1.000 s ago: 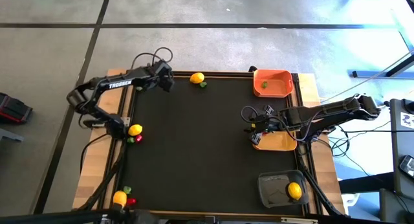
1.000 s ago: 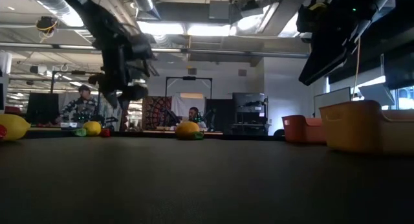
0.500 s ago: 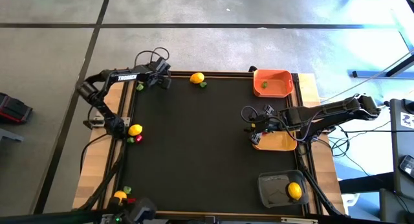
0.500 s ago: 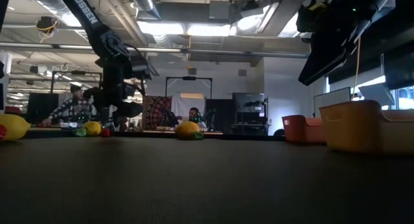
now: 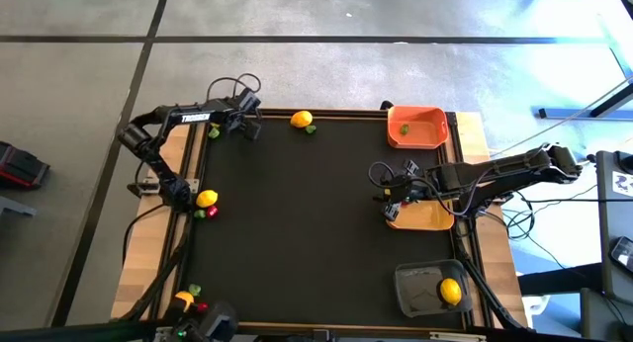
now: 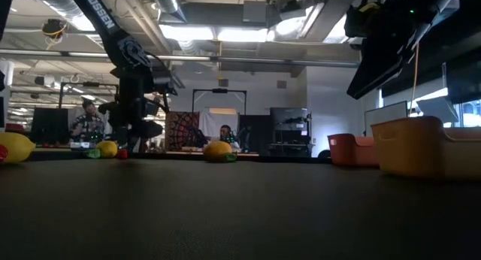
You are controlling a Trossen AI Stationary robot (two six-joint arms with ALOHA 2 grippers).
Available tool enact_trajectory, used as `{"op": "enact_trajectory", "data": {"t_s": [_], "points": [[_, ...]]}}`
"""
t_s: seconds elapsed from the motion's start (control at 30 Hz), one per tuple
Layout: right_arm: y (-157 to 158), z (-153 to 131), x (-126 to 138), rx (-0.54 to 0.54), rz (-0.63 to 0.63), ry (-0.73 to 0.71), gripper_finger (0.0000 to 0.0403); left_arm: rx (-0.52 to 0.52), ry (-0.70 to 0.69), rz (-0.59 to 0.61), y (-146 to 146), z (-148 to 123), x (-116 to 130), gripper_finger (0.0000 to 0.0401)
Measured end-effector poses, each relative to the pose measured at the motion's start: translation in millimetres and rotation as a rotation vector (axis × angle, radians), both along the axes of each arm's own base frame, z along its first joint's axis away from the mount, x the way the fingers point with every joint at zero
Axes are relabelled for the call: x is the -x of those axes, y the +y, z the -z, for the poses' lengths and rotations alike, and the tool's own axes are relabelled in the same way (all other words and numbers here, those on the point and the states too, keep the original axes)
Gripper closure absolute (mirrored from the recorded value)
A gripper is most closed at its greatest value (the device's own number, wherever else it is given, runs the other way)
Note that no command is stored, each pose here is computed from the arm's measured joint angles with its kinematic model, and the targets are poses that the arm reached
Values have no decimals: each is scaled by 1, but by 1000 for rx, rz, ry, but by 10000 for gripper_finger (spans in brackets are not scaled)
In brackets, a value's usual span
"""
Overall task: Sort produce into baskets
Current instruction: Put the top red chili pepper into the yellow bin
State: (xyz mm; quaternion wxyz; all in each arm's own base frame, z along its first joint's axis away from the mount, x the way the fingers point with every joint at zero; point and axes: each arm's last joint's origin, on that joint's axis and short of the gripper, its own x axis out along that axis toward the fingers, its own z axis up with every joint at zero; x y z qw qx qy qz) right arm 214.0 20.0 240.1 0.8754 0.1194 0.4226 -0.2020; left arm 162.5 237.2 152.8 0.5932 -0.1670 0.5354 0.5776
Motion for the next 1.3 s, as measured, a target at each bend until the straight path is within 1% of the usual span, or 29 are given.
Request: {"op": "enact_trajectory", "data": {"t_s": [0.17, 0.37, 0.5, 0.6, 0.7, 0.9, 1.1, 1.3], "points": [[0, 0, 0, 3, -5, 0, 230, 41, 25, 33, 2, 1, 0, 273], [0, 0, 0, 3, -6, 0, 230, 65, 64, 66, 12, 6, -5, 274], [0, 0, 0, 2, -7, 1, 230, 111, 96, 36, 22, 12, 1, 274], [0, 0, 0, 2, -7, 2, 230, 130, 110, 15, 28, 10, 3, 274], [0, 0, 0, 3, -7, 2, 230, 168, 135, 22, 28, 11, 6, 274], [0, 0, 0, 20, -3, 0, 230, 195, 161, 56, 28, 11, 9, 274], [0, 0, 0, 20, -3, 0, 230, 269, 220, 136, 26, 12, 13, 274], [0, 0, 0, 20, -4, -2, 230, 274, 225, 142, 26, 12, 14, 274]]}}
